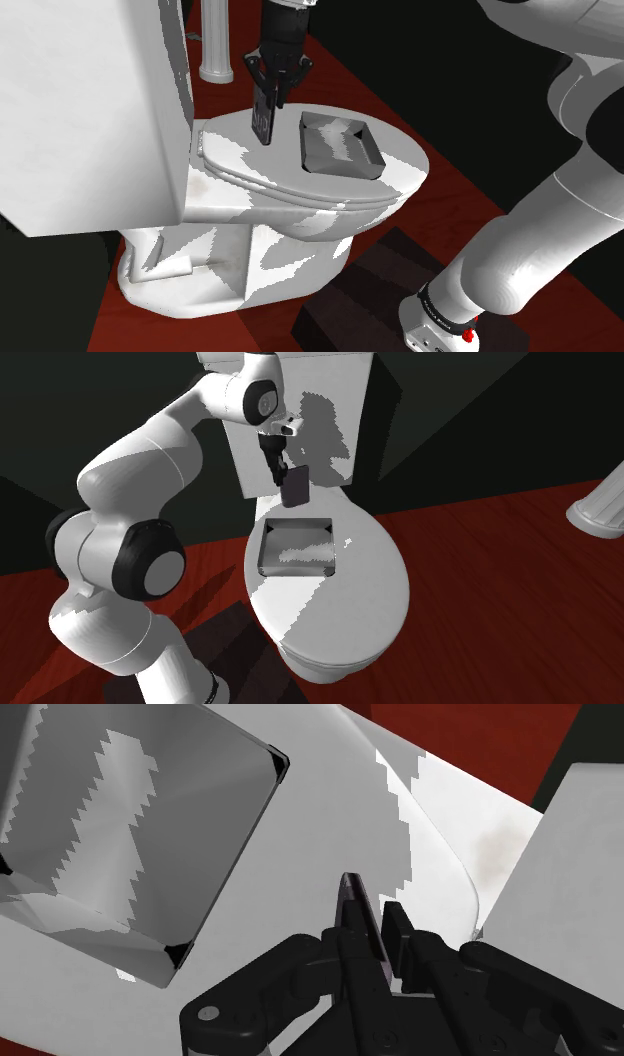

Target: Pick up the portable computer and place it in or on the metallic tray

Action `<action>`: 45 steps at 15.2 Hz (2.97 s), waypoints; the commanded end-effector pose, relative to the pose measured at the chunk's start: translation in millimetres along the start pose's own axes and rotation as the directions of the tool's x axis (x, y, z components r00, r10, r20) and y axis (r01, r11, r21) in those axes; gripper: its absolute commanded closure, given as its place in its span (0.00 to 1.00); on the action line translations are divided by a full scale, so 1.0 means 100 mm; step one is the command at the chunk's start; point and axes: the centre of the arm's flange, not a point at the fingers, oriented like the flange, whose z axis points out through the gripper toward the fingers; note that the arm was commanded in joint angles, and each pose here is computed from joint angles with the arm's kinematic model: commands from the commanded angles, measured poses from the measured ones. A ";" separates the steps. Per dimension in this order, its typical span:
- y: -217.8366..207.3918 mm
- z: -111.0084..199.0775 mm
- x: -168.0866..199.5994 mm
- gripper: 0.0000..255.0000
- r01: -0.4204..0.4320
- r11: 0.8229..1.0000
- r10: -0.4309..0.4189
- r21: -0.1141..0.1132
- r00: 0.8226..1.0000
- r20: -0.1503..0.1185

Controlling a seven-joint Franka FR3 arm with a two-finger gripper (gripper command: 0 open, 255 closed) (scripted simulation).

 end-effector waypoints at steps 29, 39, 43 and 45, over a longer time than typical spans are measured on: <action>1.18 -1.42 -0.49 1.00 0.000 1.000 0.000 0.000 1.000 0.000; 1.61 -1.24 -0.68 1.00 0.000 1.000 0.000 0.000 1.000 0.000; 1.61 -1.03 -0.68 1.00 0.000 1.000 0.000 0.000 1.000 0.000; 1.60 -0.92 -0.68 1.00 0.000 1.000 0.000 0.000 1.000 0.000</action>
